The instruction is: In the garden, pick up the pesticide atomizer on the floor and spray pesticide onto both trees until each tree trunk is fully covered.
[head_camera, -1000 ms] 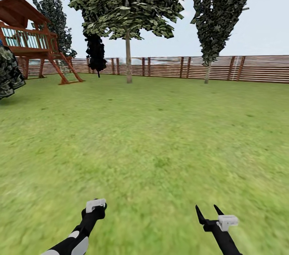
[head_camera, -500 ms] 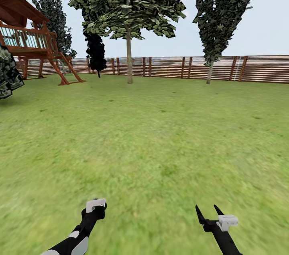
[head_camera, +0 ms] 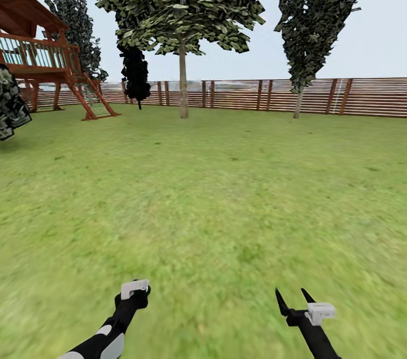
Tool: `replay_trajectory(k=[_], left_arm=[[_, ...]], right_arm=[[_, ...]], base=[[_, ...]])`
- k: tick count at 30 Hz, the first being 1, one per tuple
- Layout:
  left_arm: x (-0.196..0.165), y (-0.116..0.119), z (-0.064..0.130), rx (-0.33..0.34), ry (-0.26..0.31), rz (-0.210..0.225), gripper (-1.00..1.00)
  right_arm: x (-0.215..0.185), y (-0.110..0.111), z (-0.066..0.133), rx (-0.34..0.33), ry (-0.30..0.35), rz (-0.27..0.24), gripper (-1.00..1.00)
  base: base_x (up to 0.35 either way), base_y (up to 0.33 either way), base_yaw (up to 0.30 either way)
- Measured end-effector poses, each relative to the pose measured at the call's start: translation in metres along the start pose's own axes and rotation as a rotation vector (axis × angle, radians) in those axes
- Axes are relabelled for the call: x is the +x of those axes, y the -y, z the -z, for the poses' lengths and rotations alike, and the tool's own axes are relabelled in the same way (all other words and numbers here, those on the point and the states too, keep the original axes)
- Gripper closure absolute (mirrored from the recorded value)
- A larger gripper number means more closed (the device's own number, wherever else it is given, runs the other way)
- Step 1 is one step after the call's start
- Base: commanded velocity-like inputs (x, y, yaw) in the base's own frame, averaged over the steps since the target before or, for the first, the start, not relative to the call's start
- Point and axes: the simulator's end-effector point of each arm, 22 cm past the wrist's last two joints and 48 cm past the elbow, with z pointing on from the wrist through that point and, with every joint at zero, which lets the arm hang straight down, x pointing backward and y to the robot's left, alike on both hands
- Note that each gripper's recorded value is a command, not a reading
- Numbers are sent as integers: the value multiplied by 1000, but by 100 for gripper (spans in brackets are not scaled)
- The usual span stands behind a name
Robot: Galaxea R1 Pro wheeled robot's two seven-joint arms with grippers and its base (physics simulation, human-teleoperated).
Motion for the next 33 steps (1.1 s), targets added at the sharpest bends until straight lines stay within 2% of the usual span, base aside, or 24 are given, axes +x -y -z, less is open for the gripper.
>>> replay_trajectory(k=[33], left_arm=[[0, 0, 0, 0, 0, 0, 100]], right_arm=[[0, 0, 0, 0, 0, 0, -100]], base=[[315, 167, 0]])
